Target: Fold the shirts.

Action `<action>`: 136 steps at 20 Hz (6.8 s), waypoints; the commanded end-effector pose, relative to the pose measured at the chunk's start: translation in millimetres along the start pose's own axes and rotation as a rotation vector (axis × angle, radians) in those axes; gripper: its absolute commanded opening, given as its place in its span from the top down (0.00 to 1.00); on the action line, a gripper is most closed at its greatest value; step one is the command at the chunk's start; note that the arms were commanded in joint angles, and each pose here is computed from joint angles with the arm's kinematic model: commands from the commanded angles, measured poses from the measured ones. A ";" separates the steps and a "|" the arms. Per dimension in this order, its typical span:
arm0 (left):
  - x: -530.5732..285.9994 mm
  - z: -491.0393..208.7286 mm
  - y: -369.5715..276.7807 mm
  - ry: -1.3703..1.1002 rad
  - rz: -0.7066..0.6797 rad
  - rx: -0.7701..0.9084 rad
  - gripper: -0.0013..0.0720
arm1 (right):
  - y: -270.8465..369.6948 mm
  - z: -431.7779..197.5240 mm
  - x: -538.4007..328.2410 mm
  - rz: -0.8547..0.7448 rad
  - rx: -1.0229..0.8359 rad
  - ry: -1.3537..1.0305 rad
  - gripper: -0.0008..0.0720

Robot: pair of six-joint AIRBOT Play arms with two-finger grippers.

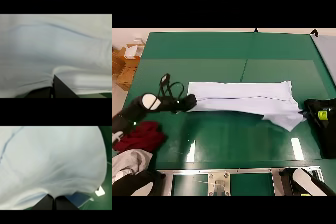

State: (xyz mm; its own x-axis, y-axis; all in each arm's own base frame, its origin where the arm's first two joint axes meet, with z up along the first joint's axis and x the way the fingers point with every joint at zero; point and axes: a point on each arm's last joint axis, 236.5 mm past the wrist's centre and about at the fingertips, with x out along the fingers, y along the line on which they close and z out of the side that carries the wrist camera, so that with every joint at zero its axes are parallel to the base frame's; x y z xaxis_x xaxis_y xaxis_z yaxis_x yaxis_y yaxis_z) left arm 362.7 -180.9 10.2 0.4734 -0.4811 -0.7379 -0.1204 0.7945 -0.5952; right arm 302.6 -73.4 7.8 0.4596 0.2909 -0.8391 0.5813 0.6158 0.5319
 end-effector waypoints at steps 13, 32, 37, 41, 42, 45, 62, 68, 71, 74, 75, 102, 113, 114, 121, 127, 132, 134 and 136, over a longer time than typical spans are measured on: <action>123.2 141.6 3.6 -0.100 0.043 0.050 0.13 | 99.5 163.0 154.1 0.126 -0.107 -0.003 0.74; 32.6 170.3 -20.0 0.080 -0.016 0.096 0.14 | 14.9 113.6 167.1 0.268 -0.359 0.437 0.03; 56.6 141.3 -60.0 0.109 -0.058 0.266 0.95 | 28.2 114.2 176.3 0.258 -0.382 0.418 0.92; 104.4 104.5 -102.7 0.118 -0.113 0.360 0.95 | 46.6 123.0 153.4 0.265 -0.422 0.396 0.96; 121.0 88.8 -115.6 0.131 -0.141 0.380 0.95 | 55.8 127.0 140.8 0.269 -0.442 0.381 0.96; 171.7 37.6 -164.3 0.134 -0.265 0.409 0.95 | 91.4 125.5 88.2 0.281 -0.495 0.372 0.96; 271.9 -83.8 -241.3 0.253 -0.457 0.284 0.95 | 251.5 20.6 -13.0 0.406 -0.775 0.362 0.96; 212.2 -25.8 -211.7 0.349 -0.452 0.356 0.95 | 254.3 17.8 -13.1 0.407 -0.743 0.373 0.96; 146.5 40.2 -164.3 0.355 -0.331 0.411 0.95 | 277.6 -1.2 -15.7 0.477 -0.732 0.402 0.96; 69.9 97.2 -87.4 0.348 -0.095 0.521 0.95 | 313.8 -36.0 -1.7 0.511 -0.752 0.419 0.96; 46.3 109.0 -62.3 0.358 -0.021 0.554 0.95 | 328.3 -51.4 6.6 0.526 -0.767 0.421 0.96; -30.2 158.0 20.3 0.346 0.096 0.740 0.95 | 182.0 -46.4 214.0 0.259 -0.370 0.580 0.24; -30.5 157.0 20.5 0.350 0.096 0.737 0.95 | 276.5 -100.5 216.5 0.392 -0.522 0.509 0.96; -30.8 156.3 20.7 0.354 0.096 0.736 0.95 | 287.3 -83.8 197.6 0.418 -0.534 0.473 0.96; -30.7 156.4 20.5 0.353 0.095 0.736 0.95 | 278.0 104.3 -9.8 0.498 -0.444 -0.028 0.96; -30.7 156.4 20.5 0.353 0.095 0.736 0.95 | 131.1 220.9 -109.8 0.369 -0.192 -0.308 0.96; -30.9 156.0 20.6 0.355 0.095 0.736 0.95 | 12.0 256.7 -164.6 0.231 -0.020 -0.445 0.96; -30.9 155.9 20.6 0.355 0.095 0.736 0.95 | -12.8 252.9 -175.8 0.207 0.000 -0.444 0.96; -31.1 155.3 20.6 0.357 0.094 0.733 0.95 | -26.1 242.4 -179.0 0.199 0.018 -0.407 0.96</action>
State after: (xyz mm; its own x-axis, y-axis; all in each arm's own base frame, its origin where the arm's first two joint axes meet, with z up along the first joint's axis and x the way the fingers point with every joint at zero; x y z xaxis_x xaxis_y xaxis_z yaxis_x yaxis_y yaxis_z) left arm 481.8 -92.0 70.0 0.1705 -0.3903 -0.9048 0.5152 0.8180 -0.2558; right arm 400.9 -300.3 179.6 0.8135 0.1028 -0.5724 0.4154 0.5859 0.6958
